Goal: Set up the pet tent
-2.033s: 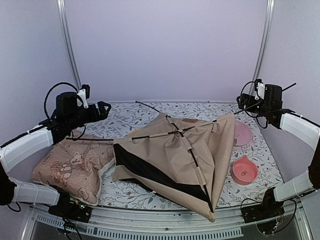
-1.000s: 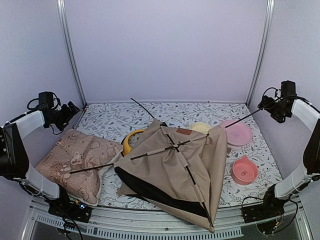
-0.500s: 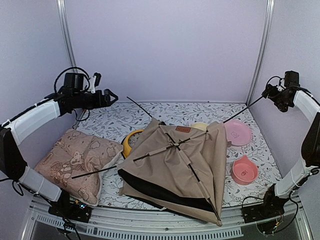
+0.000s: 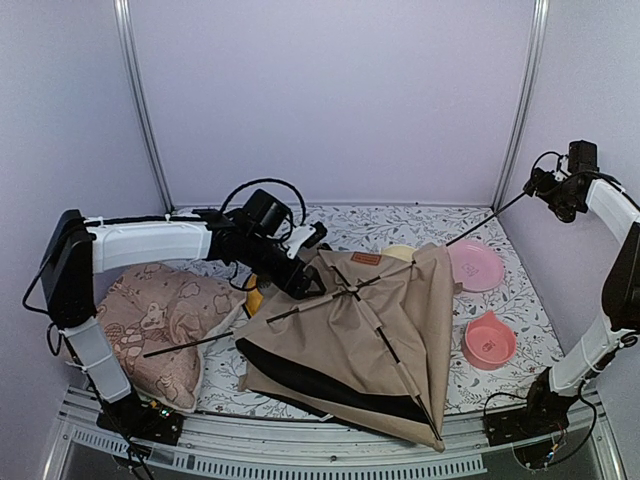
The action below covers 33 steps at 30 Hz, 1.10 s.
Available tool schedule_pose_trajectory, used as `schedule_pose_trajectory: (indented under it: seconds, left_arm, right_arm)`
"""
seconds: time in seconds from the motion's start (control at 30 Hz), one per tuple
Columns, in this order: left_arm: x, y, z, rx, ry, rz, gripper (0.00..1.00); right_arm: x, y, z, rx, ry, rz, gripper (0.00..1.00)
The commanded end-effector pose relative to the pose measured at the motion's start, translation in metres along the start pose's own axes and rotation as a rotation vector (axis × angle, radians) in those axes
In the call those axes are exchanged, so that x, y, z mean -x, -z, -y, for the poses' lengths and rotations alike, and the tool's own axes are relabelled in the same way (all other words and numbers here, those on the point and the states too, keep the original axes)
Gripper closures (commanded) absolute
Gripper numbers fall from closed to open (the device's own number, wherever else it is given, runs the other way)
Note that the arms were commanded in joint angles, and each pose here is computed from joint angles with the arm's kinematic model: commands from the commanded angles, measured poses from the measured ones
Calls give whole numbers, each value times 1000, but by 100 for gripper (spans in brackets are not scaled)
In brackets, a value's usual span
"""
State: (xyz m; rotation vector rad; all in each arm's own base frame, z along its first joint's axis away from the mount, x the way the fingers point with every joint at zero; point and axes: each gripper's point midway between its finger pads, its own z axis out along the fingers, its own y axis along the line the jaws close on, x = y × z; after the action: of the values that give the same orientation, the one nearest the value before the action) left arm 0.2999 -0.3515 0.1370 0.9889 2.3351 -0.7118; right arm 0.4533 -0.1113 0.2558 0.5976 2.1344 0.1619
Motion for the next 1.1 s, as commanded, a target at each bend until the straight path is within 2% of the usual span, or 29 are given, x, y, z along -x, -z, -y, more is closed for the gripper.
schedule_pose_trajectory:
  seconds: [0.0,0.27,0.47,0.57,0.7,0.73,0.9,1.07]
  left_arm:
    - [1,-16,29,-48,-113,-52,21]
    - [-8,-41,41,-52,-142,-116,31]
    - [-18,-54,35,10,-158,-150,48]
    - [-18,-57,35,32,-169,-153,67]
    - [-9,-52,29,90,-171,-124,97]
    - [-4,-49,26,114,-169,-107,100]
    - [21,-26,-1,250,-111,-2,100]
    - [41,-1,-18,267,-34,101,100]
  right_arm:
    - [16,12,-10,24,24,43,1]
    - [18,17,-12,30,31,53,1]
    - [22,23,-13,31,39,71,1]
    - [26,29,-13,22,44,88,1]
    - [37,40,-14,9,51,126,1]
    - [42,43,-13,1,52,139,1]
    - [69,64,-12,-54,65,217,1]
    - [95,87,-16,-72,57,297,1]
